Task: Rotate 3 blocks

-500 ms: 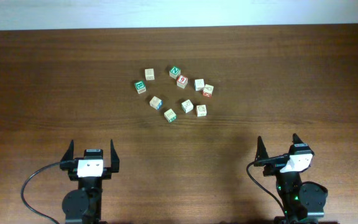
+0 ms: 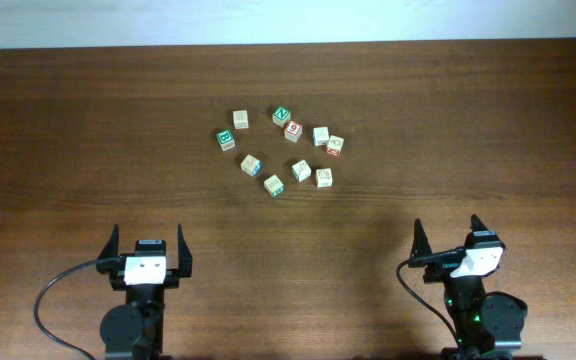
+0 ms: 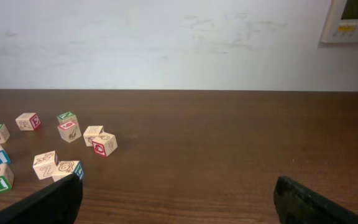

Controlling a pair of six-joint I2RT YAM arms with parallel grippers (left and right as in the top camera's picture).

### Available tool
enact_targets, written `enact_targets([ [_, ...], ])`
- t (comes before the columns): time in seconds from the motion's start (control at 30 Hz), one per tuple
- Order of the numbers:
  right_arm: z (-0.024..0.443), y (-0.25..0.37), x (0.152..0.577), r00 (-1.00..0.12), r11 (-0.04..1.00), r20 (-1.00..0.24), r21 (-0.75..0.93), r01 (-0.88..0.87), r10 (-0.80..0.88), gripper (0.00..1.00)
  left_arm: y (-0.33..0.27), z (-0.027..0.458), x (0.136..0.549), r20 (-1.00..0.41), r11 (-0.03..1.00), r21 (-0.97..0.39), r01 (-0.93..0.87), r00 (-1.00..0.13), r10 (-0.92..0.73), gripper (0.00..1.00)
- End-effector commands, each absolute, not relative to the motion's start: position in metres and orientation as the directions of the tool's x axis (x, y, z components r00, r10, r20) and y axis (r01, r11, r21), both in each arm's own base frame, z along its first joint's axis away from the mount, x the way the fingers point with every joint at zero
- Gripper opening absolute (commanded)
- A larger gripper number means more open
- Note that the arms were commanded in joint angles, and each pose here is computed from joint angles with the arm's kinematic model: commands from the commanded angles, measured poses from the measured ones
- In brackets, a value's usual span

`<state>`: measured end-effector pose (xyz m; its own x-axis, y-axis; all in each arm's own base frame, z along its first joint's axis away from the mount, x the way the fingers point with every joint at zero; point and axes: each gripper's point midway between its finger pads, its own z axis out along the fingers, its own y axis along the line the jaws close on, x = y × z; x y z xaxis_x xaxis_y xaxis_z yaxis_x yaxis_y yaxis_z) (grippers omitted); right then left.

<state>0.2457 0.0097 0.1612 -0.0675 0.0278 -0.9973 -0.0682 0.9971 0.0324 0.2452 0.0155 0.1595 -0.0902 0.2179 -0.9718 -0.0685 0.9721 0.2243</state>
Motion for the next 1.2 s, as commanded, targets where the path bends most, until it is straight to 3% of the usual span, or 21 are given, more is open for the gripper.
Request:
enact_targets([
  [0.0, 0.1582, 0.0063, 0.2459, -0.069, 0.998, -0.997, 0.032, -0.052, 0.029, 0.98, 0.0153, 0.1575, 0.2454, -0.968, 0.969, 0.239, -0.063, -0.092, 0.233, 0.99],
  [1.17, 0.1583, 0.0063, 0.2459, -0.069, 0.998, -0.997, 0.032, -0.052, 0.029, 0.98, 0.0065, 0.1654, 0.2464, -0.971, 0.972, 0.235, -0.022, -0.049, 0.234, 0.99],
])
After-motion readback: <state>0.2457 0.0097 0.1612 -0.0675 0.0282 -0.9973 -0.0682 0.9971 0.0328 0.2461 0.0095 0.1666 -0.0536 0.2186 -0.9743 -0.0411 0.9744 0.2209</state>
